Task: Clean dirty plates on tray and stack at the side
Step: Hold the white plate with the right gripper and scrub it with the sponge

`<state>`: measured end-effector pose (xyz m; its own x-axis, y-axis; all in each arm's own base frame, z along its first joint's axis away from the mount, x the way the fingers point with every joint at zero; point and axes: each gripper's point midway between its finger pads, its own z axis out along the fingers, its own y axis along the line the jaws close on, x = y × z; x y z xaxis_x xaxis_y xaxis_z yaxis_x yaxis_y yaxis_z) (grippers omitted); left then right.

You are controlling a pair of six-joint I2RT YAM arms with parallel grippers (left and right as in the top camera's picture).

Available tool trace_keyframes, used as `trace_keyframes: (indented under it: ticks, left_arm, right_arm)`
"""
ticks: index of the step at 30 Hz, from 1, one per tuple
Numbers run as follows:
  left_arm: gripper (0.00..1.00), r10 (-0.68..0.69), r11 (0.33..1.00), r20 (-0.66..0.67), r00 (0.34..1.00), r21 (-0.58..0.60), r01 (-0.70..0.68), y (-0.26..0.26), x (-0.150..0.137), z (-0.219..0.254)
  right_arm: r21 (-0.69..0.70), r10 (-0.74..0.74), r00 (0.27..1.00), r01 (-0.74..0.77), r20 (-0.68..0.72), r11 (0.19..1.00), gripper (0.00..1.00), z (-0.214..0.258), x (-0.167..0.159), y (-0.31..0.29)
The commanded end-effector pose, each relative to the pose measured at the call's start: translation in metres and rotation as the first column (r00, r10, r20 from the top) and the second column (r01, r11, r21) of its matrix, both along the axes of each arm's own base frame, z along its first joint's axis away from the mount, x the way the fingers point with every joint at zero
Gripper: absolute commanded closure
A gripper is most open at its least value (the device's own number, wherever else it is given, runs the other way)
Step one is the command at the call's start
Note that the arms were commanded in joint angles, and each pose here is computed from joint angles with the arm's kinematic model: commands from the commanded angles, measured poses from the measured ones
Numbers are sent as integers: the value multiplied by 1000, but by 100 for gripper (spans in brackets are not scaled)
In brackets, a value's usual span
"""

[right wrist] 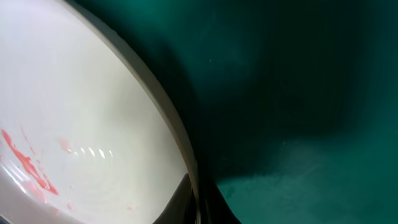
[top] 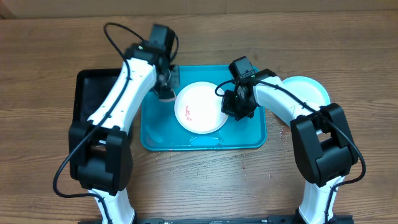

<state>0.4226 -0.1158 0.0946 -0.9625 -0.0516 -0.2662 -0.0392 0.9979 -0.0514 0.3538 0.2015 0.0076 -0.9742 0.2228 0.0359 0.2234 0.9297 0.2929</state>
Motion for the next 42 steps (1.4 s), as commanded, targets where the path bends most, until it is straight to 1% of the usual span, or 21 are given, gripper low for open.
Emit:
trace_keyframes:
  ticks: [1,7,10,14,19,22,23,26,27,29,31,35,39,40,42]
  left_arm:
    - [96,-8,1000,-30,1000,-8,7,-8,-11,-23]
    - [96,-37,999,6,999,-17,37,-19,-12,-49]
    - [96,-118,993,44,992,-16,119,-29,-11,-59]
    - [96,-221,975,60,973,-4,222,-40,-16,-68]
    - [96,-338,941,48,940,-17,339,-58,-28,-73]
    - [96,-367,930,26,930,-27,368,-66,-37,-75]
    - [96,-374,926,13,927,-42,374,-68,-42,-76]
    - [96,-413,895,-20,910,-194,402,-90,-60,-74]
    - [96,-413,893,-29,910,-210,399,-91,-63,-73]
    - [96,-367,913,-42,929,-204,352,-85,-60,-74]
    - [96,-308,938,-32,951,-176,298,-74,-51,-74]
    - [96,-121,992,65,991,-39,124,-39,-14,-71]
    - [96,17,997,199,980,75,-33,-8,16,-60]
    - [96,35,994,213,976,90,-56,-4,19,-59]
    - [96,37,993,202,979,99,-57,-2,16,-62]
  right_arm:
    - [-26,-93,991,91,-96,995,96,-21,-19,3]
    - [-19,-81,993,79,-84,997,96,-20,-18,8]
    - [-17,-71,994,70,-80,997,96,-20,-19,11]
    - [-14,-59,996,58,-73,998,96,-20,-19,15]
    - [-11,-48,997,47,-68,999,96,-20,-20,17]
    - [-11,-47,997,46,-68,999,96,-20,-20,17]
    - [-11,-46,997,46,-68,999,96,-20,-20,18]
    - [-11,-45,997,45,-68,999,96,-20,-20,18]
    - [-11,-43,997,43,-68,999,96,-20,-20,19]
    - [-5,-30,998,30,-63,1000,96,-20,-20,20]
    - [-2,-27,998,27,-63,1000,96,-20,-20,20]
    - [1,-23,998,23,-64,1000,96,-19,-21,21]
    - [0,-22,998,22,-65,1000,96,-20,-21,21]
    - [0,-21,998,21,-66,1000,96,-20,-21,21]
    - [-1,-18,998,18,-67,1000,96,-20,-22,21]
